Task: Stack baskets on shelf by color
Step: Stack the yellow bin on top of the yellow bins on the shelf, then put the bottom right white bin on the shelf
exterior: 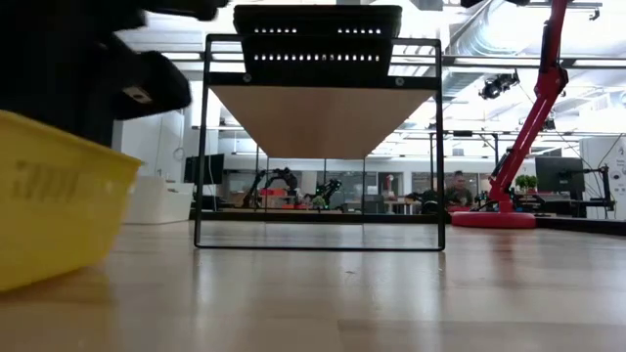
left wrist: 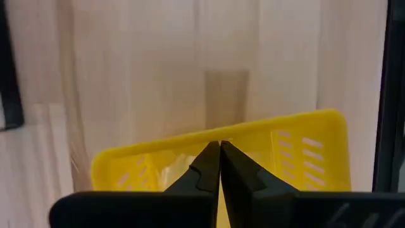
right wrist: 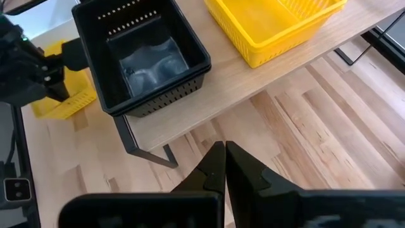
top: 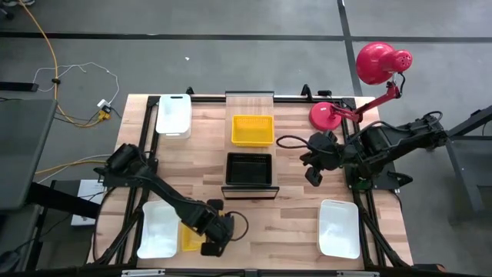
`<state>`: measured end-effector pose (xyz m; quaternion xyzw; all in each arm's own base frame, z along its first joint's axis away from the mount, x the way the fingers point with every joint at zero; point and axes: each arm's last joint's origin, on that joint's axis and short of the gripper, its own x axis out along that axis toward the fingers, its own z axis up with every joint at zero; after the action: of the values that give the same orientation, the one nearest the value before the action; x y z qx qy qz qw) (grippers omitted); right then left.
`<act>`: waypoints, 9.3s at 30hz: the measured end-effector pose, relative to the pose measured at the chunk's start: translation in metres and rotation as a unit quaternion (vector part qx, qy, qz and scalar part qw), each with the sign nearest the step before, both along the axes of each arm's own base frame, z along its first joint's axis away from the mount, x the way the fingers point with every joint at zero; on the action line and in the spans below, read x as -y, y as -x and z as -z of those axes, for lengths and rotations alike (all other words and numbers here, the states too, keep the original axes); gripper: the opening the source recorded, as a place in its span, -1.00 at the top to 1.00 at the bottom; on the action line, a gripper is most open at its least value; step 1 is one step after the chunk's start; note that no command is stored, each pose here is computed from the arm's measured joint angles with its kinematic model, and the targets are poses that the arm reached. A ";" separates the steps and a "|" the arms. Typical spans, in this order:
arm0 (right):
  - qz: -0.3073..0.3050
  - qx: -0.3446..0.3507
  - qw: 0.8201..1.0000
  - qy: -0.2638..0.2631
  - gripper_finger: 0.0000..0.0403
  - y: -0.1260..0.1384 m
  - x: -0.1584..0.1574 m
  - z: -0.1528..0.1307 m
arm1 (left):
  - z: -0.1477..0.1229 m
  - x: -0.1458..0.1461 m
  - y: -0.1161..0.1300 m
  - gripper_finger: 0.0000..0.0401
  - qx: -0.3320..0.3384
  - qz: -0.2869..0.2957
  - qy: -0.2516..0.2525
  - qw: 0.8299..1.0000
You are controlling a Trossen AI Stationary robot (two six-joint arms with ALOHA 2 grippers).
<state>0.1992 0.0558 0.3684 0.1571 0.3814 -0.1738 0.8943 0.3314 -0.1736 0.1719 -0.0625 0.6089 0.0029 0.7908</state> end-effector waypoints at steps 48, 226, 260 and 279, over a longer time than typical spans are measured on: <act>0.081 0.008 0.996 -0.026 1.00 -0.001 0.009 0.001 | -0.036 -0.025 0.089 0.10 0.042 -0.457 0.211 0.863; 0.124 0.075 0.989 0.006 1.00 0.059 0.027 -0.024 | -0.250 -0.219 0.083 0.24 0.346 -0.445 -0.073 0.823; -0.072 -0.383 0.911 -0.135 -0.01 0.024 -0.044 0.061 | -0.197 -0.158 0.157 0.23 0.589 -0.158 0.087 0.788; -0.041 -0.366 0.908 -0.200 -0.01 0.072 -0.036 0.174 | -0.195 -0.158 0.154 0.23 0.586 -0.169 0.078 0.789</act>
<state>0.1275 0.0914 0.1947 0.2421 0.7148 -0.1028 0.6480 0.1770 -0.0158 0.3674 -0.2157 0.0067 0.0512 0.9751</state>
